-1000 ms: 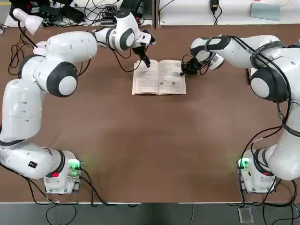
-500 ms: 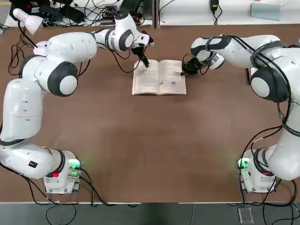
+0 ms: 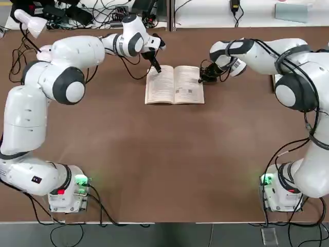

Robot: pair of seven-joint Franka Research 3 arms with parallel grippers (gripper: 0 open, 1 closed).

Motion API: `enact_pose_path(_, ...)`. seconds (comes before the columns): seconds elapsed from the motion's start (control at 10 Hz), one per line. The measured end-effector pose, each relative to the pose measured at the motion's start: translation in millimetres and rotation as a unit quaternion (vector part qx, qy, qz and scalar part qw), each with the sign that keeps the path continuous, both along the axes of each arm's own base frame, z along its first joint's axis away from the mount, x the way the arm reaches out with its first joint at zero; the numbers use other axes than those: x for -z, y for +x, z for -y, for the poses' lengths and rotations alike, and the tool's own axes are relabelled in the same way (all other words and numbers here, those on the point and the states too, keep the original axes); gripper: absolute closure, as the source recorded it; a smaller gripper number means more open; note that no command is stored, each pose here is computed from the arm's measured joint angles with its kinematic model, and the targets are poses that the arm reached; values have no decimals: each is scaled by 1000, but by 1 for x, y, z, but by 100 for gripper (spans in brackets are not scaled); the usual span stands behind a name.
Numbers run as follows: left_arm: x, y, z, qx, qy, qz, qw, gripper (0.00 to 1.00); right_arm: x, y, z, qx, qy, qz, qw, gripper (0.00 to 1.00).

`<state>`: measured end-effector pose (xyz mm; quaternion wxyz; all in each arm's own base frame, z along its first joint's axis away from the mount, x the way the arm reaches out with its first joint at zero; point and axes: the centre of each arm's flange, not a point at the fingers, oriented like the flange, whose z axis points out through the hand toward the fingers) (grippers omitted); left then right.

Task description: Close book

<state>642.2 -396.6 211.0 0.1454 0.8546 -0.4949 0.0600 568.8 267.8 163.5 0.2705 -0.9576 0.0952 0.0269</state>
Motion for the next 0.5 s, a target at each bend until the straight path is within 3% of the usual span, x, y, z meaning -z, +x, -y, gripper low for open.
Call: enact_pose_path(0.5,-5,1,5,-18,-31,-14,999,0,0,0,0,0,0,0,1000,99)
